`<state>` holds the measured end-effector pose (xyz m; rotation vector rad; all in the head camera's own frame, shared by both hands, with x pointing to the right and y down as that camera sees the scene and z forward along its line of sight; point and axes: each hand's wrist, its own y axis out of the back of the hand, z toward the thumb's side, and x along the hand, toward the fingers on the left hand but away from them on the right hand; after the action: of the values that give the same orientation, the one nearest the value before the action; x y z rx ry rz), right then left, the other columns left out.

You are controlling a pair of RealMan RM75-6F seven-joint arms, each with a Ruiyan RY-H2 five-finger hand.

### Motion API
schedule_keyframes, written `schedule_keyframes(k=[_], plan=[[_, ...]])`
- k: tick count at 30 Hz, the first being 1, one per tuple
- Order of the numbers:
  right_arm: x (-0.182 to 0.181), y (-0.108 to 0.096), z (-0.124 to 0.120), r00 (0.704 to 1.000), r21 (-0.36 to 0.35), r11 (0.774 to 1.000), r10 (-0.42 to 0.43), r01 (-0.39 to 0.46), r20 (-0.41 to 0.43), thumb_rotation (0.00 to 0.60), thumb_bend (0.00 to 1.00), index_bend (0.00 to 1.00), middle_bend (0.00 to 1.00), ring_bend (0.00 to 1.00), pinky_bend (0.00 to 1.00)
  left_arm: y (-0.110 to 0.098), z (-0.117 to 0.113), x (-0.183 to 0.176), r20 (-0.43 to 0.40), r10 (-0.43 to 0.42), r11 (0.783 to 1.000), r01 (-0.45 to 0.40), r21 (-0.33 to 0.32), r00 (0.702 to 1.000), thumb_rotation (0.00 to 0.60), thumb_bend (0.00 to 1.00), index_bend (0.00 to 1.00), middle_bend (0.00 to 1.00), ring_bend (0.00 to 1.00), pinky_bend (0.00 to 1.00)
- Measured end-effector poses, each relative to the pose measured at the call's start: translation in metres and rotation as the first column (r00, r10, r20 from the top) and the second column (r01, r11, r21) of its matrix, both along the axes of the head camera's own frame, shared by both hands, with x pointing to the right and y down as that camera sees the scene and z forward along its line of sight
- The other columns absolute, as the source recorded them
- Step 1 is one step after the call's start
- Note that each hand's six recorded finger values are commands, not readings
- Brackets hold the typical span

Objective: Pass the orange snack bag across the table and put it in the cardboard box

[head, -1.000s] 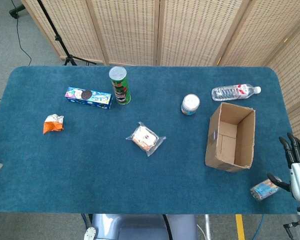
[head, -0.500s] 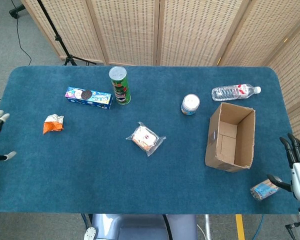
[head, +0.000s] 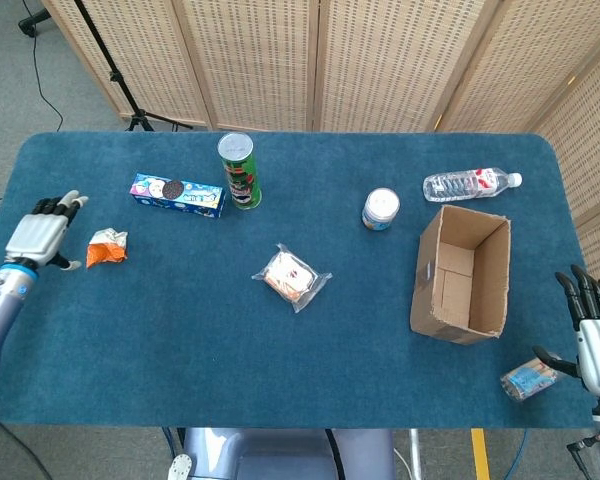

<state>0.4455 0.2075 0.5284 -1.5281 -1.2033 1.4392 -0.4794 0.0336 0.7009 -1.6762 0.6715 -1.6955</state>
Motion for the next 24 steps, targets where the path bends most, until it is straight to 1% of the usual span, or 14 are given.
schedule_keyframes(k=[1, 4, 5, 7, 8, 9, 13, 15, 18, 22, 24], plan=[[0.0, 0.0, 0.0, 1.0, 0.0, 1.0, 0.002, -0.002, -0.001, 0.6, 0.0, 0.0, 0.0, 0.0, 0.0, -0.001, 0.004, 0.005, -0.002, 0.007, 1.0, -0.007, -0.007, 1.0, 0.6, 0.0, 0.0, 0.0, 0.0, 0.1], [0.001, 0.0, 0.002, 1.0, -0.007, 1.0, 0.007, -0.007, -0.003, 0.6, 0.0, 0.0, 0.0, 0.0, 0.0, 0.0, 0.016, 0.019, -0.007, 0.032, 0.999, -0.033, -0.033, 0.999, 0.6, 0.0, 0.01, 0.0, 0.01, 0.17], [0.001, -0.001, 0.003, 1.0, -0.01, 1.0, 0.007, -0.007, -0.001, 0.6, 0.0, 0.0, 0.0, 0.0, 0.0, 0.0, 0.02, 0.024, -0.009, 0.039, 0.998, -0.039, -0.041, 0.999, 0.6, 0.0, 0.04, 0.02, 0.04, 0.21], [0.001, -0.001, 0.003, 1.0, -0.013, 1.0, 0.006, -0.006, 0.001, 0.6, 0.0, 0.0, 0.0, 0.0, 0.0, 0.001, 0.027, 0.031, -0.009, 0.047, 0.998, -0.047, -0.049, 0.999, 0.6, 0.02, 0.12, 0.09, 0.12, 0.28], [0.001, -0.001, 0.004, 1.0, -0.013, 1.0, 0.007, -0.007, 0.002, 0.6, 0.0, 0.0, 0.0, 0.0, 0.0, 0.001, 0.031, 0.035, -0.008, 0.05, 0.997, -0.051, -0.053, 0.999, 0.6, 0.07, 0.2, 0.16, 0.18, 0.32], [0.001, -0.001, 0.004, 1.0, -0.013, 1.0, 0.008, -0.008, 0.003, 0.6, 0.0, 0.0, 0.0, 0.0, 0.0, 0.001, 0.034, 0.037, -0.007, 0.052, 0.997, -0.052, -0.058, 0.999, 0.6, 0.14, 0.27, 0.23, 0.24, 0.35], [0.002, -0.002, 0.003, 1.0, -0.012, 1.0, 0.013, -0.013, 0.007, 0.6, 0.0, 0.0, 0.0, 0.0, 0.0, 0.002, 0.042, 0.043, 0.004, 0.06, 0.996, -0.059, -0.072, 0.998, 0.6, 0.41, 0.56, 0.44, 0.41, 0.52], [0.003, -0.002, 0.003, 1.0, -0.012, 1.0, 0.017, -0.017, 0.009, 0.6, 0.0, 0.0, 0.0, 0.0, 0.0, 0.001, 0.041, 0.043, 0.009, 0.068, 0.996, -0.067, -0.063, 0.998, 0.6, 0.48, 0.64, 0.5, 0.45, 0.56], [0.004, -0.002, 0.003, 1.0, -0.012, 1.0, 0.022, -0.022, 0.015, 0.6, 0.0, 0.0, 0.0, 0.0, 0.0, 0.0, 0.038, 0.043, 0.011, 0.082, 0.996, -0.081, -0.036, 0.997, 0.6, 0.54, 0.69, 0.54, 0.49, 0.59], [0.005, -0.003, 0.002, 0.999, -0.011, 1.0, 0.024, -0.024, 0.024, 0.6, 0.0, 0.0, 0.0, 0.0, 0.0, -0.001, 0.025, 0.048, -0.009, 0.124, 0.992, -0.124, 0.022, 0.992, 0.6, 0.54, 0.7, 0.55, 0.5, 0.6], [0.004, -0.002, 0.001, 0.999, -0.011, 1.0, 0.023, -0.022, 0.027, 0.6, 0.0, 0.0, 0.0, 0.0, 0.0, -0.001, 0.014, 0.056, -0.03, 0.171, 0.984, -0.168, 0.066, 0.985, 0.6, 0.52, 0.7, 0.55, 0.5, 0.6]])
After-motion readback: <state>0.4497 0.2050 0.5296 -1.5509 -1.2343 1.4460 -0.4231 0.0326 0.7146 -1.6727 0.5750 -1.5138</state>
